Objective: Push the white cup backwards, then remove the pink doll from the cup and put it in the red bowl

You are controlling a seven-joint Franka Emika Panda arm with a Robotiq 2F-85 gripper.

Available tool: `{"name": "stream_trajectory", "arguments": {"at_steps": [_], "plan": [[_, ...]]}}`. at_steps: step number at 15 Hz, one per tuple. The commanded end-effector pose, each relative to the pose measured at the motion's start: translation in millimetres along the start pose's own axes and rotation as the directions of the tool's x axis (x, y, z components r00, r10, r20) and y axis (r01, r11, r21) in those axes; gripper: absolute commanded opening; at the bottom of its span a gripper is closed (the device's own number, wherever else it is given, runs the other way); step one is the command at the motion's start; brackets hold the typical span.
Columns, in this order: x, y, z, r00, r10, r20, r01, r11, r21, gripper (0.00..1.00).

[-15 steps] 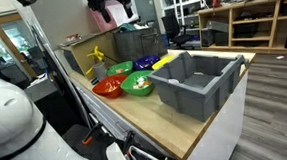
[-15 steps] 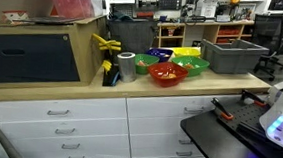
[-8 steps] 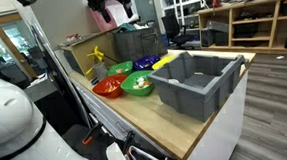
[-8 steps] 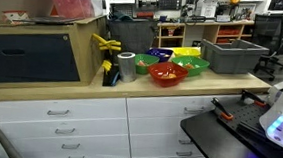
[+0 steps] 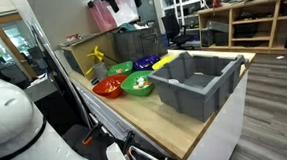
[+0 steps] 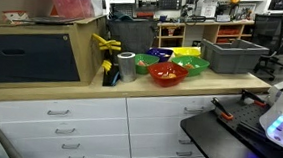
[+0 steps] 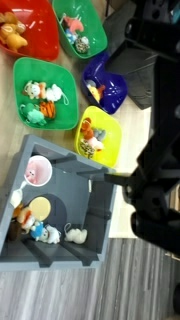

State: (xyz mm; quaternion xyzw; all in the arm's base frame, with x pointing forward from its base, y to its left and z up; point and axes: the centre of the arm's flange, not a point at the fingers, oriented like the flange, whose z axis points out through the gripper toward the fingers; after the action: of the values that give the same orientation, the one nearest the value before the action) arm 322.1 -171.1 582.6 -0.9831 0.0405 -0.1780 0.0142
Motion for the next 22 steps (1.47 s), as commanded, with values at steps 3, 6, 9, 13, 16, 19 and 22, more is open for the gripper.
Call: {"name": "stream_trajectory", "arguments": {"at_steps": [3,6,9,13,16,19,22], "plan": [[113.4,38.5,20.6,0.994,0.081,-0.067,-0.082,0.996,-0.016,1.00],[151.5,46.9,46.6,0.990,0.139,-0.030,-0.140,0.988,-0.062,1.00],[177.1,56.1,84.5,0.980,0.196,0.019,-0.193,0.975,-0.115,1.00],[189.4,28.6,181.3,0.970,0.238,0.046,-0.228,0.962,-0.153,1.00],[189.8,6.4,245.3,0.970,0.236,0.063,-0.224,0.962,-0.159,1.00],[193.2,35.8,244.8,0.966,0.247,0.083,-0.230,0.958,-0.173,1.00],[200.4,59.5,214.7,0.950,0.298,0.088,-0.273,0.935,-0.227,1.00]]}}
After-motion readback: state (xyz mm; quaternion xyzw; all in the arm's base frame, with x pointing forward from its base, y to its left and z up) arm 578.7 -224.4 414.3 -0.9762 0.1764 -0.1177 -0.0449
